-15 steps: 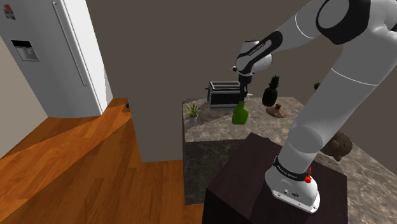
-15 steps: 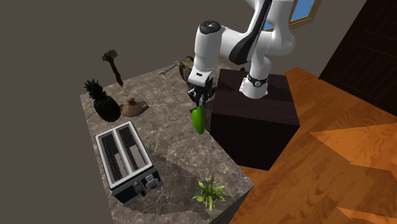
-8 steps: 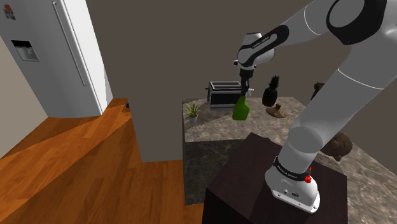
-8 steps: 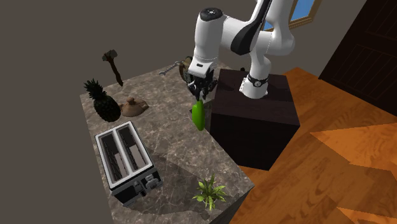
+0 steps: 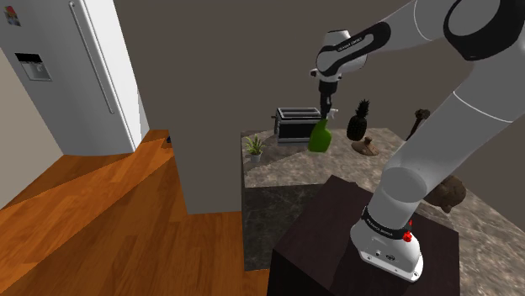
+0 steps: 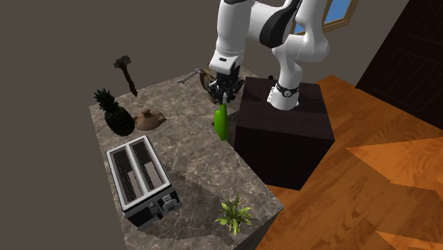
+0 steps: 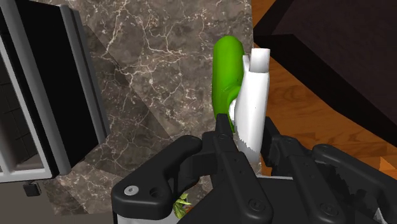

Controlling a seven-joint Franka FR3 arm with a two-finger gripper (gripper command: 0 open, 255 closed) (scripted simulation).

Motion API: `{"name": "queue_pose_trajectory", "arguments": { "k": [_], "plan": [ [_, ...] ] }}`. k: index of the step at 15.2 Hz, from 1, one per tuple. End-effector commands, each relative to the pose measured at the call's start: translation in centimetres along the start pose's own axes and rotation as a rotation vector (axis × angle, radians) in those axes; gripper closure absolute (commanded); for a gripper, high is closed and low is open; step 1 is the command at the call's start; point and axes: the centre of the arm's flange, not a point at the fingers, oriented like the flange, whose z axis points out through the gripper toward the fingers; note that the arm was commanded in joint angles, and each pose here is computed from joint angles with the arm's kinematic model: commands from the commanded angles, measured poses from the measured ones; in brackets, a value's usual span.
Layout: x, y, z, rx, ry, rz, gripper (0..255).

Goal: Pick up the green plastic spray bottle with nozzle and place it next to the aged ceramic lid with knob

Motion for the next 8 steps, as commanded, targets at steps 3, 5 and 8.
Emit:
{"name": "queue_pose_trajectory", "arguments": {
  "k": [3,5,8],
  "plan": [
    [-0.2,0.2,-2.1,0.000,0.000,0.000,255],
    [-0.2,0.2,-3.2,0.000,0.000,0.000,255],
    [-0.4,0.3,-4.7,0.000,0.000,0.000,255]
  ]
}}
